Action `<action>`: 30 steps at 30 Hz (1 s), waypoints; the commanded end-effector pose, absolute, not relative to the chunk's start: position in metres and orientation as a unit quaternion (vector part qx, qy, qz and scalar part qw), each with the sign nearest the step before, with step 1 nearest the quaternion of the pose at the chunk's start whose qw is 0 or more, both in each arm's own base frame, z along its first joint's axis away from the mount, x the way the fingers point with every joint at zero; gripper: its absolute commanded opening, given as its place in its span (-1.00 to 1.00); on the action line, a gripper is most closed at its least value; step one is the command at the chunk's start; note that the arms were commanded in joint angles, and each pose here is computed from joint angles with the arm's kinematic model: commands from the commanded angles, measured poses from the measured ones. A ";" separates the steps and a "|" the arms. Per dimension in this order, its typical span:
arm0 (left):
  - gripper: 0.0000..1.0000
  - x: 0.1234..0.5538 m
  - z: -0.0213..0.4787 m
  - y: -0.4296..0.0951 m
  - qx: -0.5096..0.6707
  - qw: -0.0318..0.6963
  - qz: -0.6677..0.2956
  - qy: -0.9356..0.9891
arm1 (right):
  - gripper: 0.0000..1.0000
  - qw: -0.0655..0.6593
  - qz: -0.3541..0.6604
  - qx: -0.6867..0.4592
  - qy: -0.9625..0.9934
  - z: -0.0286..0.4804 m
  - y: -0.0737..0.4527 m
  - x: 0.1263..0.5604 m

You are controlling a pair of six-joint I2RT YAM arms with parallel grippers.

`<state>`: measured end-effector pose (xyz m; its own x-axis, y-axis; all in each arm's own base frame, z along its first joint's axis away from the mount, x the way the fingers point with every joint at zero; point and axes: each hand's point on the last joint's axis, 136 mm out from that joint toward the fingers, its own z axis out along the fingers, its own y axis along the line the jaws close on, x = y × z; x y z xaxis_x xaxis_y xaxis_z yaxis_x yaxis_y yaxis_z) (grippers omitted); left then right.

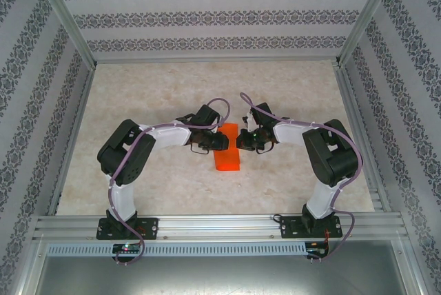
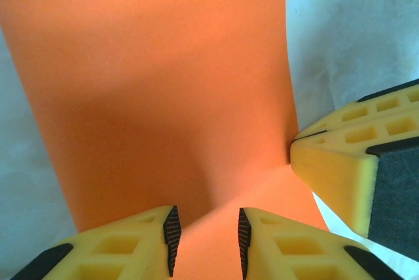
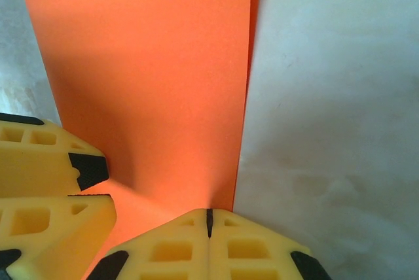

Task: Fold a paper plane with a square sheet of paper (fold left side to right side)

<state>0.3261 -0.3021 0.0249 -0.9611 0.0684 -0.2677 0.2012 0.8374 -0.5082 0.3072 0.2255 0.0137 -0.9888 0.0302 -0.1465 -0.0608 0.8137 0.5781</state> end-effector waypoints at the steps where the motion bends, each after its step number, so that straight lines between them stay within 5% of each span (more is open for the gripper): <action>1: -0.31 0.322 0.012 -0.268 0.051 0.110 -0.237 0.964 | -1.00 0.018 0.218 0.005 0.976 -0.028 0.196 0.278; 12: -0.31 0.323 0.028 -0.235 0.029 0.134 -0.235 0.962 | -1.00 0.019 0.221 0.003 0.975 -0.026 0.198 0.280; 20: -0.37 0.336 0.080 -0.284 0.062 0.199 -0.339 0.917 | -1.00 0.019 0.223 0.003 0.975 -0.025 0.199 0.280; 30: -0.37 0.342 0.052 -0.321 0.093 0.162 -0.338 0.922 | -1.00 0.016 0.220 0.002 0.975 -0.026 0.198 0.278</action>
<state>0.3356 -0.3124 0.0534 -0.9354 0.0517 -0.3497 0.2618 0.7661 -0.5870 0.3073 0.2253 0.0141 -0.9889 0.0208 -0.1473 -0.0683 0.8162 0.5737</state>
